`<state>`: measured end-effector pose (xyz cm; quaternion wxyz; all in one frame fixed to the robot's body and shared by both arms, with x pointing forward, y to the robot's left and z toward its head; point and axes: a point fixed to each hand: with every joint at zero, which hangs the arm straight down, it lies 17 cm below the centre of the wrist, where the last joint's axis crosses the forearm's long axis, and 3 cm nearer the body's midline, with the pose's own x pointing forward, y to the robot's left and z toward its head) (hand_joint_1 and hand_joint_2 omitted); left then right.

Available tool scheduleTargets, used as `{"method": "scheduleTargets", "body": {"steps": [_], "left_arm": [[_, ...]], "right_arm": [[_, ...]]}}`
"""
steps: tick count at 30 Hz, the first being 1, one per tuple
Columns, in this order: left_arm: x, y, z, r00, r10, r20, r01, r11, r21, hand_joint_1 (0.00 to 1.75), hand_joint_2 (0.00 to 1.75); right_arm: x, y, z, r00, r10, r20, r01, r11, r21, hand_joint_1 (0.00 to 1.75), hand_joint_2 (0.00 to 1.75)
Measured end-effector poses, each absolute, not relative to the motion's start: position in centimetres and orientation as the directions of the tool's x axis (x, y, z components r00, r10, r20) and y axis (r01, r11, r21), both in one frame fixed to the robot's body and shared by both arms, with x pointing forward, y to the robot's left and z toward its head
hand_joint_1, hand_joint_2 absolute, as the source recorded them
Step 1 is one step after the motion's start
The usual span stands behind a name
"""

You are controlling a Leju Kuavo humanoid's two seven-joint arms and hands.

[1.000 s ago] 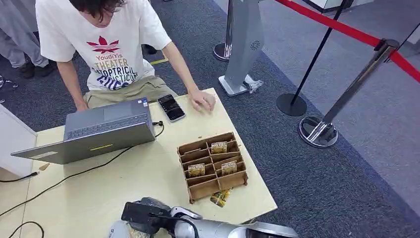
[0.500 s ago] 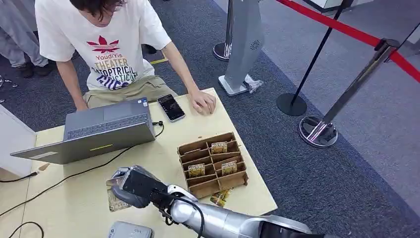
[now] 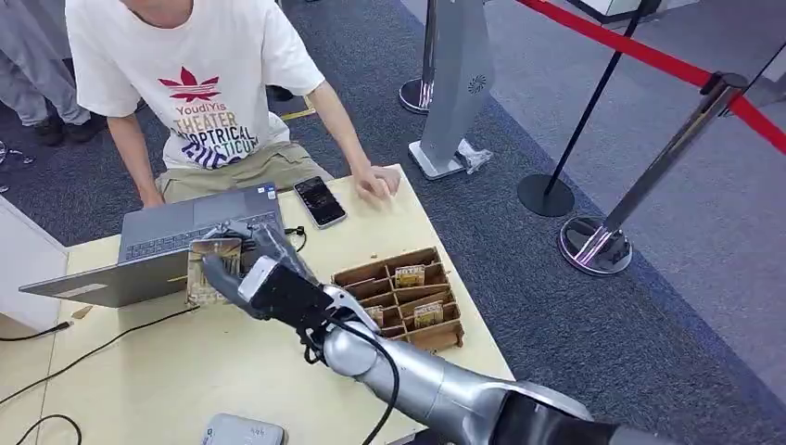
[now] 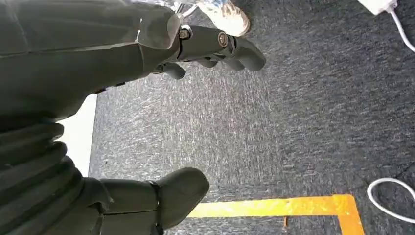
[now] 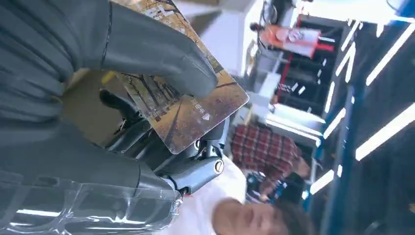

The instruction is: Pass the card to the sensor for recognition and then transmit it.

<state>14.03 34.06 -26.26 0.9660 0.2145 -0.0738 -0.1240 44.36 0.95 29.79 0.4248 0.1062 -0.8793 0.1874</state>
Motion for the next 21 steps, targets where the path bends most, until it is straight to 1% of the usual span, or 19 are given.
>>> {"method": "scheduleTargets", "body": {"steps": [4,8,13,21], "left_arm": [[14.1,33.9,-26.3,0.959,-0.269,0.085,0.208,0.880,0.428,0.00,1.75],[14.0,34.0,-26.3,0.963,-0.258,0.082,0.200,0.883,0.425,0.00,1.75],[13.7,34.3,-26.3,0.968,-0.239,0.079,0.184,0.887,0.425,0.00,1.75],[13.5,34.4,-26.4,0.969,-0.238,0.069,0.188,0.887,0.422,0.00,1.75]], "right_arm": [[46.9,-0.5,32.7,-0.666,0.038,0.745,-0.262,0.923,-0.281,1.75,1.75],[49.1,-1.5,34.1,-0.678,0.105,0.728,-0.187,0.932,-0.309,1.75,1.75],[52.2,-2.0,34.9,-0.671,0.214,0.710,-0.090,0.927,-0.364,1.75,1.75],[54.8,-2.5,34.0,-0.635,0.333,0.696,-0.002,0.901,-0.433,1.75,1.75]]}}
